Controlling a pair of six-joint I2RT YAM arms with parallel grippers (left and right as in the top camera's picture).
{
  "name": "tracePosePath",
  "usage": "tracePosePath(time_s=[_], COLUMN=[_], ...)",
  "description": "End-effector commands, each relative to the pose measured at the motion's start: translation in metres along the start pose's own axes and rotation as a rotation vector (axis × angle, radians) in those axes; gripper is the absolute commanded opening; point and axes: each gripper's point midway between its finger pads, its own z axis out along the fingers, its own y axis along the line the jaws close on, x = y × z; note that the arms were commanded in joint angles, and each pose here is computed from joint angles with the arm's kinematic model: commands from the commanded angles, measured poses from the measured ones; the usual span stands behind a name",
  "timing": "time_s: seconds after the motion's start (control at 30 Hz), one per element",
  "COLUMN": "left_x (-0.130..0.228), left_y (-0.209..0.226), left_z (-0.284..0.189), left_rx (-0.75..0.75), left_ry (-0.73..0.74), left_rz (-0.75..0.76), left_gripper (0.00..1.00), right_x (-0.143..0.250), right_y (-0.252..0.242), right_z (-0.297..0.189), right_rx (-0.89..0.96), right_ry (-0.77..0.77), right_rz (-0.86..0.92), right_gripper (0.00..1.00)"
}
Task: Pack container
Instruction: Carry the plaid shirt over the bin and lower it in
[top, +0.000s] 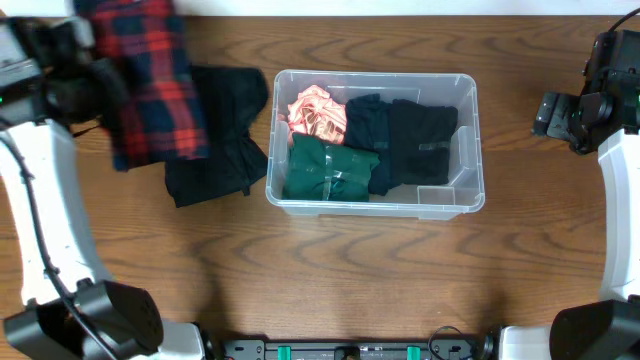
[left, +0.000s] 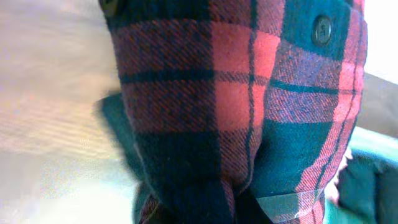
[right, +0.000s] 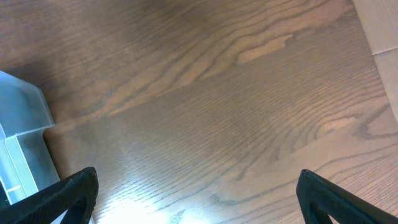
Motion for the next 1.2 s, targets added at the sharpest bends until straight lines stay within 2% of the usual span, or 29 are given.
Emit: tracePosePath(time_s=[0.0,0.2,0.33,0.5,0.63,0.77,0.93,1.17], left_x=[-0.006,0.03,0.066,0.103,0.126,0.138,0.154,0.156], left_y=[-0.068,-0.161,-0.218,-0.273,-0.301,-0.305,-0.315,-0.317], left_z=[-0.016,-0.004,-0.003,-0.01,-0.01,0.011,0.038,0.069], left_rx=[0.137,0.305,0.427,0.554,0.622,0.564,0.587,0.567], left_ry=[-0.052,-0.011,0.002,-0.02,-0.014,0.027,0.071,0.08], left_rz=[0.293,0.679,1.012,1.271,1.365,1.432,1.466,1.47], left_gripper=[0.06,0.06,0.06,0.06,0.06,0.06,0.06,0.06], right_x=[0.001,0.001,0.001,0.001,0.001,0.001,0.001,0.001], right_y=[-0.005,-0.005,-0.005,-0.005,-0.005,-0.005,-0.005,-0.005], right_z=[-0.002,-0.002,-0.002,-0.002,-0.002,-0.002,-0.002,-0.002], right_rx=[0.013,0.013,0.013,0.013,0.013,0.013,0.013,0.013], right_ry=[-0.004,-0.004,-0.004,-0.004,-0.004,-0.004,-0.004,-0.004], right_rz=[0.007,0.007,0.007,0.007,0.007,0.007,0.007,0.007], right_gripper=[0.99,0.99,0.99,0.99,0.99,0.99,0.99,0.99])
